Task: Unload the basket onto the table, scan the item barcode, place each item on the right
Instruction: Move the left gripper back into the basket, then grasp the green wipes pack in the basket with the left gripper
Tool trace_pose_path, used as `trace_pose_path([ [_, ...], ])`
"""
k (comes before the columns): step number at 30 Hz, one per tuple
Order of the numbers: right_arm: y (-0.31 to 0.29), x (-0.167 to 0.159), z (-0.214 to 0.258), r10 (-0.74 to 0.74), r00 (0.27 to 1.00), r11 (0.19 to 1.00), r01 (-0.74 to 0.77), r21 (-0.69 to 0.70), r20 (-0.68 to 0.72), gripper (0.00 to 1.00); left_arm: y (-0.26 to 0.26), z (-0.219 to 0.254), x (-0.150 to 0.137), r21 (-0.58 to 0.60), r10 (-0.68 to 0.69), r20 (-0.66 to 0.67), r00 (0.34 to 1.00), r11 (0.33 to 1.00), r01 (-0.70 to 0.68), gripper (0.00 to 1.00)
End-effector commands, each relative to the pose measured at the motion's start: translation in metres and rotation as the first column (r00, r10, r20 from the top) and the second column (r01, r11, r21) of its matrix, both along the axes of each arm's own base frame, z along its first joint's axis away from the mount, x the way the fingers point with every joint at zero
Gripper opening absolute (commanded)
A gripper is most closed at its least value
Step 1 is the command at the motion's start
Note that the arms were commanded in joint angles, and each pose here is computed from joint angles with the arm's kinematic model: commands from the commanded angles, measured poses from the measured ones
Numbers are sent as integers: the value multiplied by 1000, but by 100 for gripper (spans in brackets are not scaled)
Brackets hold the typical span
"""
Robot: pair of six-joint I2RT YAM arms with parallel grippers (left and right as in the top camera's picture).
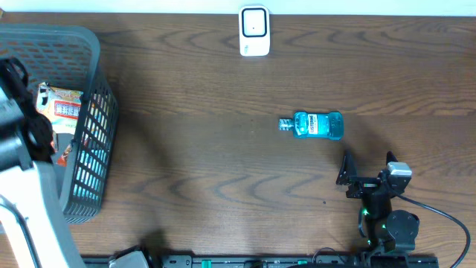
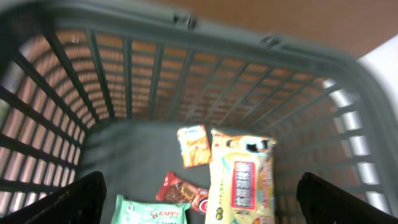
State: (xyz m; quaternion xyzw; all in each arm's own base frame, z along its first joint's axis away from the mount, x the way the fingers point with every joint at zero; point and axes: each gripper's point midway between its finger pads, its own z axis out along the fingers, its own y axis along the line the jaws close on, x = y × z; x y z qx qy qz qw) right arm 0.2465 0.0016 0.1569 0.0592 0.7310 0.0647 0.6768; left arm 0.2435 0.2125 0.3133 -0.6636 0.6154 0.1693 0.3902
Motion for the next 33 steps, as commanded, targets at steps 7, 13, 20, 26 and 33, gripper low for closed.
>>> trace_pose_path([
  [7, 0, 0, -1, 0, 1000, 1000, 0, -11, -3, 99, -6, -125, 45, -457, -151, -148, 977, 887, 68, 98],
  [13, 0, 0, -1, 0, 1000, 1000, 0, -12, -3, 99, -28, -196, 65, -701, -389, -148, 909, 690, 181, 98],
  [20, 0, 0, -1, 0, 1000, 1000, 0, -12, -3, 99, -38, -235, 46, -797, -466, -144, 873, 578, 177, 98],
  [26, 0, 0, -1, 0, 1000, 1000, 0, -12, -3, 99, -51, -250, 33, -829, -536, -140, 833, 523, 198, 98],
  [33, 0, 0, -1, 0, 1000, 1000, 0, -12, -3, 99, -61, -271, 20, -848, -500, -163, 850, 512, 139, 99],
])
